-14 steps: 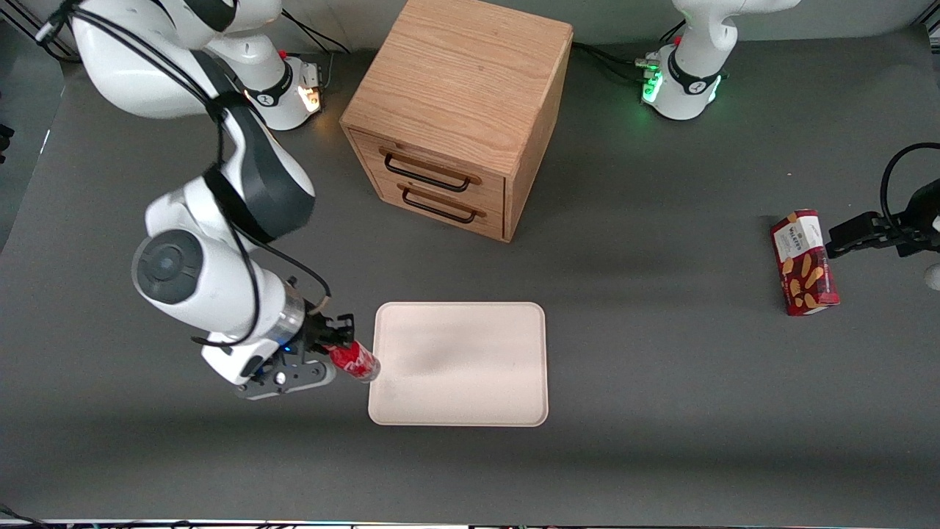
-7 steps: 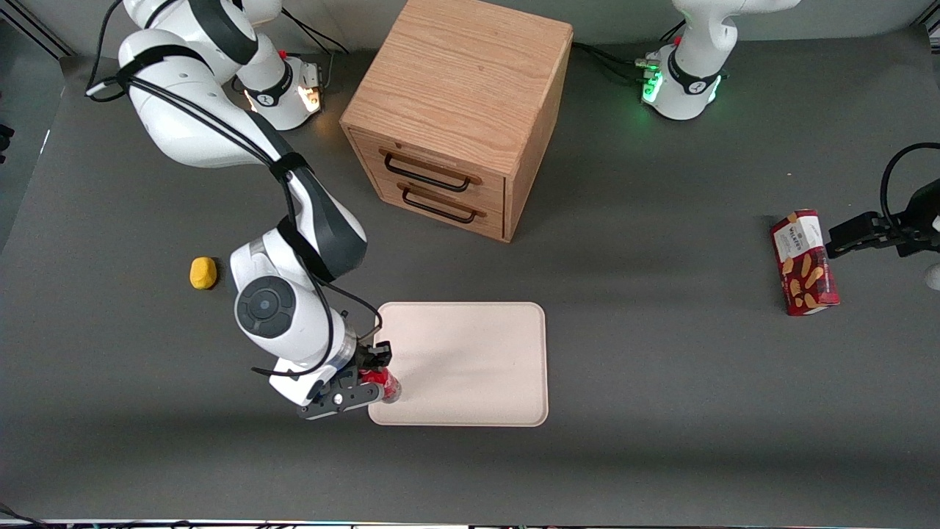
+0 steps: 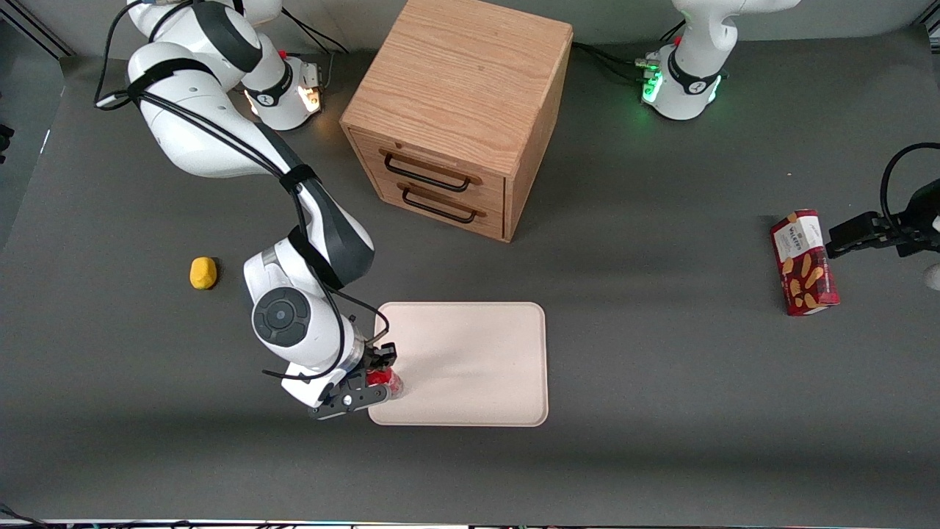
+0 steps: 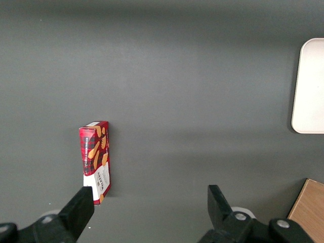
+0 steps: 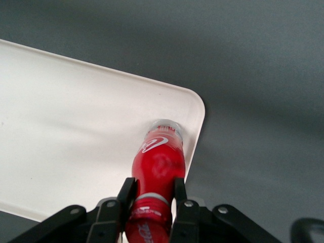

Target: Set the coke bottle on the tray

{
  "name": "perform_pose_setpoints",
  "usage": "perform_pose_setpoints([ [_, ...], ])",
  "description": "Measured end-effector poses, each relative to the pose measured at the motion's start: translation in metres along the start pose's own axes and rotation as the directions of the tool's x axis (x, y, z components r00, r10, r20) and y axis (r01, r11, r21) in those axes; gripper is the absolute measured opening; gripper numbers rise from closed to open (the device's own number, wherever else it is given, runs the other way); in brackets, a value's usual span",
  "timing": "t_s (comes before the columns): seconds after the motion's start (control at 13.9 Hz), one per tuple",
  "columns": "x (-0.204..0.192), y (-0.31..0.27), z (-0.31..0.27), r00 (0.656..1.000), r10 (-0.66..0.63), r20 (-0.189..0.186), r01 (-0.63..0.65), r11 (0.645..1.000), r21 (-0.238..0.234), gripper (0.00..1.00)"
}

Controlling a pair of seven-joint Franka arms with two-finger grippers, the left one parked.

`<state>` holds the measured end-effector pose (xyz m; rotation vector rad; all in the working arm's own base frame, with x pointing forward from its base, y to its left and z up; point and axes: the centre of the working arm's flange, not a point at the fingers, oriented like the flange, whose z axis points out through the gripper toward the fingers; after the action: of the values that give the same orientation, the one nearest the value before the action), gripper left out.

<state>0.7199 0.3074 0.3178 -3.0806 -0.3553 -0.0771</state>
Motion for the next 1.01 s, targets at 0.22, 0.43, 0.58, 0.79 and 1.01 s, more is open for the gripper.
perform_pose_setpoints([
  [0.22,0.000,0.003,0.005,1.000,0.003,0.003,-0.003,1.000,0.001,0.42],
  [0.43,0.002,0.004,0.006,1.000,0.005,-0.008,-0.005,1.000,0.004,0.73],
  [0.58,0.001,0.005,0.009,1.000,0.007,-0.011,-0.007,1.000,0.006,0.93],
  [0.79,0.005,0.016,0.003,0.999,0.021,-0.028,-0.021,1.000,0.008,1.00],
  [1.01,0.003,0.031,-0.028,0.999,0.041,-0.012,-0.041,0.999,-0.011,1.00],
])
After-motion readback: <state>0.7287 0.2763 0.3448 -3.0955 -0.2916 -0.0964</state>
